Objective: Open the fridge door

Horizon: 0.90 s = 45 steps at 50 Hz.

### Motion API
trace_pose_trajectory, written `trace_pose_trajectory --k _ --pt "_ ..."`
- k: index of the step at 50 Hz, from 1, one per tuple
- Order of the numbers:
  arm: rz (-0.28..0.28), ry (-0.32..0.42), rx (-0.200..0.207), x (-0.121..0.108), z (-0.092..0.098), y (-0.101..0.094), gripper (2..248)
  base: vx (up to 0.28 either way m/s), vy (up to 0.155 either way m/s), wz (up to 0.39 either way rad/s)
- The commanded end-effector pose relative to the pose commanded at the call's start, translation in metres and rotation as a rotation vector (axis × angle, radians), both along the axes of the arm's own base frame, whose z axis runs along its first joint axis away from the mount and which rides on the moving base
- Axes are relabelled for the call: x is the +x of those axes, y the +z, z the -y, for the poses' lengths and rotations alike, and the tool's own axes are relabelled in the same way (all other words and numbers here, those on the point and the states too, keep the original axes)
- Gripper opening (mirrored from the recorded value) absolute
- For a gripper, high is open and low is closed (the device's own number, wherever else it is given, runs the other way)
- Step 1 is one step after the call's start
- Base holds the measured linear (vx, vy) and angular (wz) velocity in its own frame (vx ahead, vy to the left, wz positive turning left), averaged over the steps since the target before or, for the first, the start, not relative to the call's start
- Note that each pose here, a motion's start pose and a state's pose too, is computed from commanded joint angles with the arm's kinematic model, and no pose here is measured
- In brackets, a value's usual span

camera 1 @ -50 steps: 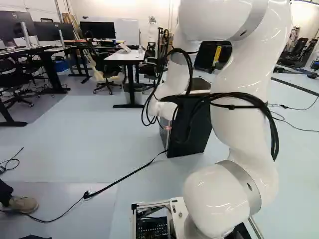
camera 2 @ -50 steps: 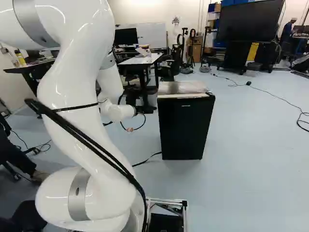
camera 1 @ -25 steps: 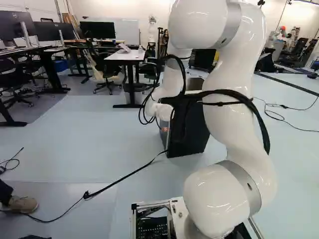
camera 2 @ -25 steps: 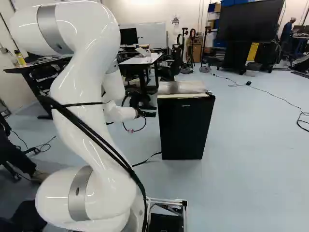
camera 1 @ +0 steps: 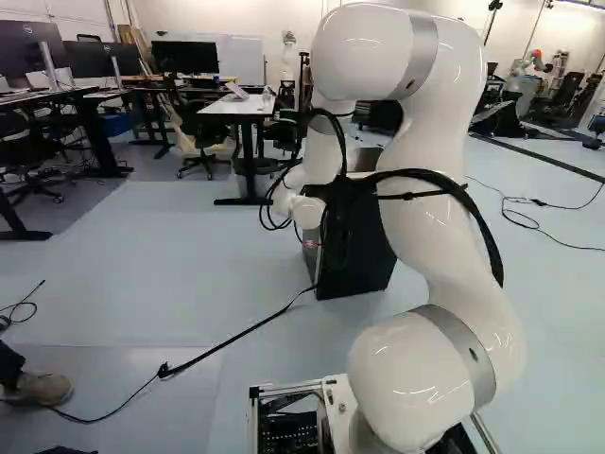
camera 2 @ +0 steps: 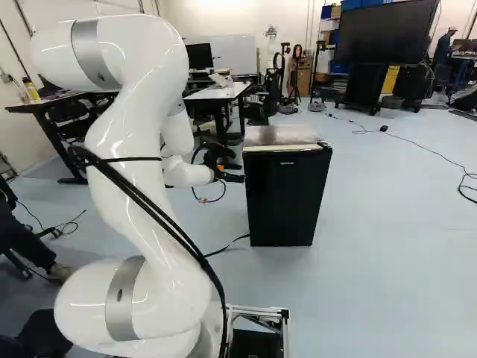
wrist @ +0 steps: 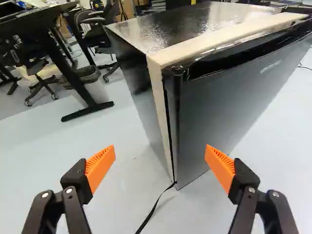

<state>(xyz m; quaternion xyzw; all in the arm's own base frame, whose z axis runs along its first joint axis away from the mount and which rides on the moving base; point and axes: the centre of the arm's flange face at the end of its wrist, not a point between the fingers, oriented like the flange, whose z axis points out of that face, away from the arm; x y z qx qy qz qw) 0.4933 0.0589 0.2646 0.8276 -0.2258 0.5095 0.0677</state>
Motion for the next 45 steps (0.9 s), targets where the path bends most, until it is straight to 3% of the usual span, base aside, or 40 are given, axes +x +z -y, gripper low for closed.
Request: trace_pose_trajectory --k 45 --pt "0.053 -0.264 0.027 0.0084 0.0023 -0.0009 247 0.000 0.000 0.000"
